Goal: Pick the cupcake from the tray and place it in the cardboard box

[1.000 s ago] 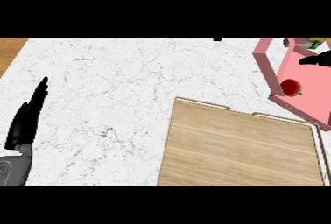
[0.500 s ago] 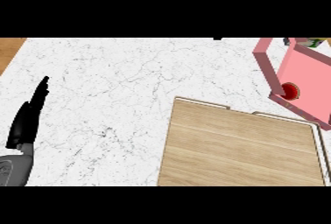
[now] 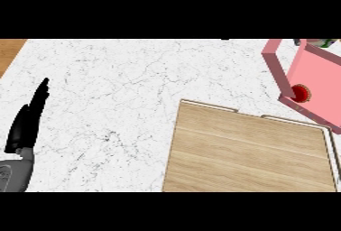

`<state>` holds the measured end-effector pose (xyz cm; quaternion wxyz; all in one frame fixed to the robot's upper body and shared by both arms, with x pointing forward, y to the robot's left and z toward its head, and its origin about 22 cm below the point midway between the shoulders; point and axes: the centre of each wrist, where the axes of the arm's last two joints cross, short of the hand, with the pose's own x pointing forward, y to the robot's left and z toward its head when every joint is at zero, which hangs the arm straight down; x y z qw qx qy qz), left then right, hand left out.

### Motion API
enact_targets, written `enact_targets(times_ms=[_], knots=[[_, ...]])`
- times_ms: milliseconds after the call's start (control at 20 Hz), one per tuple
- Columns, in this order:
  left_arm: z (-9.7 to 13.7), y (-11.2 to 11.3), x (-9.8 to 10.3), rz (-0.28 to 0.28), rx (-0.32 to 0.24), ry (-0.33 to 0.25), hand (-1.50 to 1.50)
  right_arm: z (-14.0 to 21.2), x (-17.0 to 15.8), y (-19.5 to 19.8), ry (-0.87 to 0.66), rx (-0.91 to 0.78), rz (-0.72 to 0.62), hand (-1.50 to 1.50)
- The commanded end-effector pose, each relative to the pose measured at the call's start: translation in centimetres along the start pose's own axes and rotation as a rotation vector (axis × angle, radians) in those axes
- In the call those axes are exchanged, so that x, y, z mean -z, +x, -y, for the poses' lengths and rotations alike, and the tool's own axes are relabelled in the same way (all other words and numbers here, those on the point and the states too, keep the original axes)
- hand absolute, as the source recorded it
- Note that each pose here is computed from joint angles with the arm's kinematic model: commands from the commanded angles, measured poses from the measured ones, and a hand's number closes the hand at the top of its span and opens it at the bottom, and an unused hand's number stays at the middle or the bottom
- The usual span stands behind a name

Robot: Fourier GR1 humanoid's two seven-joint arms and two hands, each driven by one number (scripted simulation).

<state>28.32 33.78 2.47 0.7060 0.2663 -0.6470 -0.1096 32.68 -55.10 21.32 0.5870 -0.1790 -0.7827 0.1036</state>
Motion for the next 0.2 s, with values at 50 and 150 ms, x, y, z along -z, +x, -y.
enact_targets(times_ms=[50,150], knots=[[0.3,-0.2,-0.1,-0.003,0.005,0.01,0.0,2.7,-1.9,0.7,0.073,0.001,0.028,-1.5],[-0.2,0.1,0.1,0.017,-0.009,0.004,0.0,3.3,-2.5,0.7,0.105,-0.023,0.008,-1.5]])
